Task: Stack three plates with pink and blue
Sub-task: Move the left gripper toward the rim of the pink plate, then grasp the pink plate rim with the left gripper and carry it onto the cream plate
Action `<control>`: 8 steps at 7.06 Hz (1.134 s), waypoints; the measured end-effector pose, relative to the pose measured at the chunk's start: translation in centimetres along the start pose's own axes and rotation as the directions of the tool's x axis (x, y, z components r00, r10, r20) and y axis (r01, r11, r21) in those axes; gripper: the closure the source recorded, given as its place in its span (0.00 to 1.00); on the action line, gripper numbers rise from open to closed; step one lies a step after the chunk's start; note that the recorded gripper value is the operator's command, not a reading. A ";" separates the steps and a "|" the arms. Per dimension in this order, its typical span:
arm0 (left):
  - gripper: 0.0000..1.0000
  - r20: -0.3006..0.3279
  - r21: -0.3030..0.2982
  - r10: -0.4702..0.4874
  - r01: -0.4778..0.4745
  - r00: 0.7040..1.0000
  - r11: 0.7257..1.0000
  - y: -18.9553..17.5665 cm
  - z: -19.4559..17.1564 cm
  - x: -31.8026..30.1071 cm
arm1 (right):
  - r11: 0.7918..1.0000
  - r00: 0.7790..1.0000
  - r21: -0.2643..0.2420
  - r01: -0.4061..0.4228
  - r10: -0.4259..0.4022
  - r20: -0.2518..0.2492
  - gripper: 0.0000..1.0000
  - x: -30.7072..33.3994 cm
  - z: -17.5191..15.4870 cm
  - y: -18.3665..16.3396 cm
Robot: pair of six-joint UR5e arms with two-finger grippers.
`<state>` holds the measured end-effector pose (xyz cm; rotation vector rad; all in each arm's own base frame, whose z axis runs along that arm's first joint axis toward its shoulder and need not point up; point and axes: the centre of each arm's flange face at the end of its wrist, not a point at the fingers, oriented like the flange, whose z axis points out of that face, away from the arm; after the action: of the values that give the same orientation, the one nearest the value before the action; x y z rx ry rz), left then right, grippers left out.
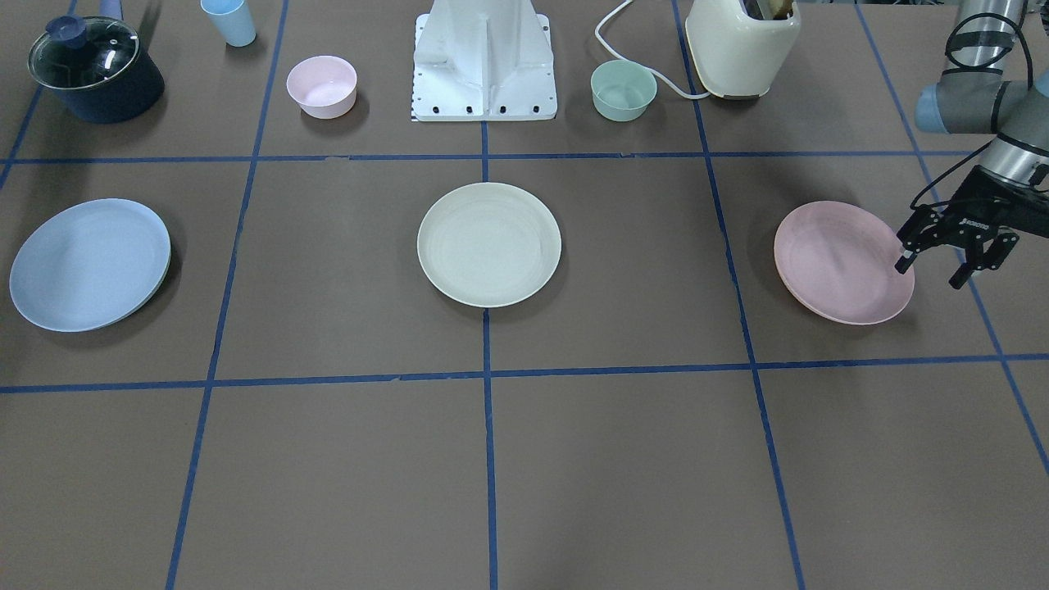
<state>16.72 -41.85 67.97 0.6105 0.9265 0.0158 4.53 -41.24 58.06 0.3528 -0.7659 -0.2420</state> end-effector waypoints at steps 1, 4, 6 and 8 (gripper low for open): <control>0.76 0.014 -0.009 0.007 -0.007 1.000 1.000 1.1 1.0 0.3 | 1.000 1.000 0.000 0.000 0.000 0.000 0.00 0.0 0.0 0.0; 1.00 -0.008 -0.007 0.030 -0.030 1.000 1.000 2.0 1.5 1.2 | 1.000 1.000 -0.002 -0.002 0.002 0.000 0.00 0.1 0.1 0.1; 1.00 -0.049 -0.019 0.039 -0.040 0.998 0.999 1.9 1.1 2.0 | 1.000 1.000 -0.001 -0.001 0.001 -0.001 0.00 0.1 0.0 0.1; 1.00 -0.162 -0.054 0.049 -0.059 0.986 0.997 0.1 -0.5 5.0 | 1.000 1.000 -0.001 0.000 0.000 -0.001 0.00 0.0 0.0 0.1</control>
<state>19.44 -40.19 64.12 0.5861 1.0617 0.1422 4.55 -41.20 58.12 0.3520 -0.7651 -0.2418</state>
